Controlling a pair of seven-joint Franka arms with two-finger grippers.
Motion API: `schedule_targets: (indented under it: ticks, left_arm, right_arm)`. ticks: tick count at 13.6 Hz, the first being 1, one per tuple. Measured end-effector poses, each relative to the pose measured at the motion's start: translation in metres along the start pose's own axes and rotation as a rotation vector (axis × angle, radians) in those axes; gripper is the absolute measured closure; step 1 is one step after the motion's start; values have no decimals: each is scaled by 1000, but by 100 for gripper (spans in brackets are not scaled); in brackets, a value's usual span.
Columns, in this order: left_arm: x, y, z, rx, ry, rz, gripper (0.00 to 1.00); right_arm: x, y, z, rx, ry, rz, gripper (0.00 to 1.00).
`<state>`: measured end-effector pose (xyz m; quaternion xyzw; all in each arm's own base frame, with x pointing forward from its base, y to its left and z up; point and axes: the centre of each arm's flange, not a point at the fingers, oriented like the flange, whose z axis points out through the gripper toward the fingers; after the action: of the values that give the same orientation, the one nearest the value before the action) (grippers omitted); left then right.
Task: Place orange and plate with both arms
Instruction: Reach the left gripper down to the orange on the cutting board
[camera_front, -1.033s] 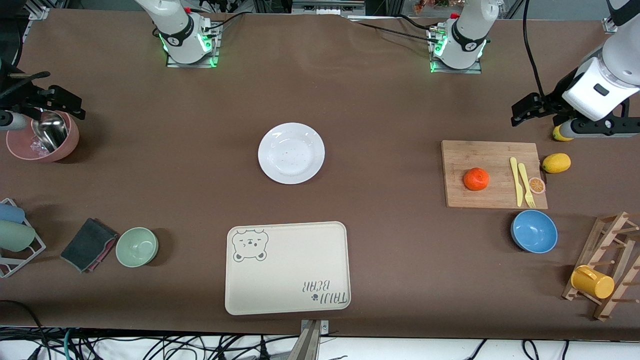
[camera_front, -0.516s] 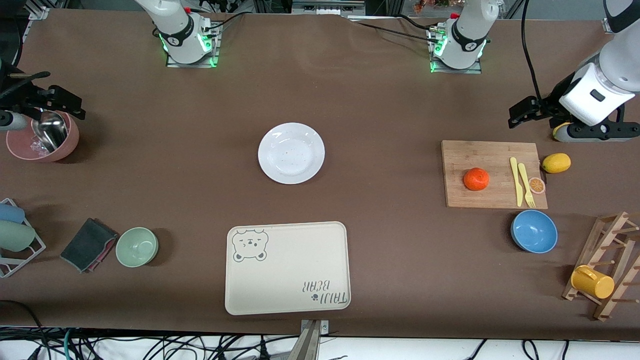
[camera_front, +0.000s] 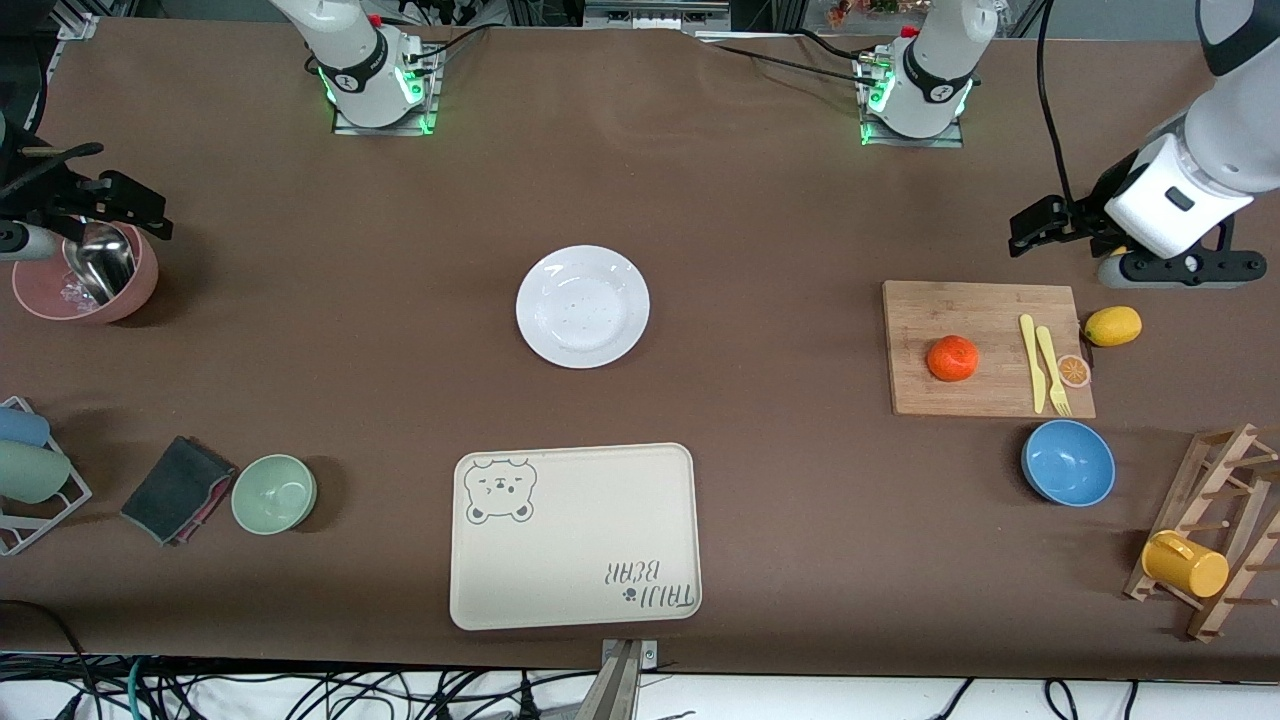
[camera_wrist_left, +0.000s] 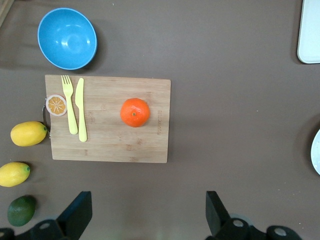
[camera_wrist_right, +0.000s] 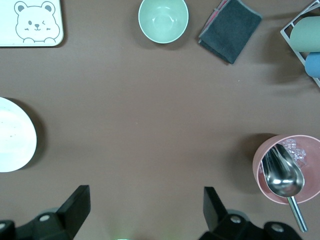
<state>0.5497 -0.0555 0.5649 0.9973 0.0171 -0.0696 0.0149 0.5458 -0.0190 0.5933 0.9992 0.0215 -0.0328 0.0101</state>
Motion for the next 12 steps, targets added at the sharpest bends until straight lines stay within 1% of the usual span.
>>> schedule_targets:
  ticks: [2, 4, 6, 12]
  left_arm:
    - [11, -4, 19, 11, -37, -5, 0]
    - [30, -11, 51, 54, -79, -3, 0]
    - [53, -14, 87, 76, -98, 4, 0]
    - [105, -17, 188, 61, -123, 8, 0]
  right_arm:
    - [0, 0, 0, 0, 3, 0, 0]
    - [0, 0, 0, 0, 5, -1, 0]
    - [1, 0, -1, -1, 6, -1, 0]
    - [1, -3, -2, -1, 10, -6, 0]
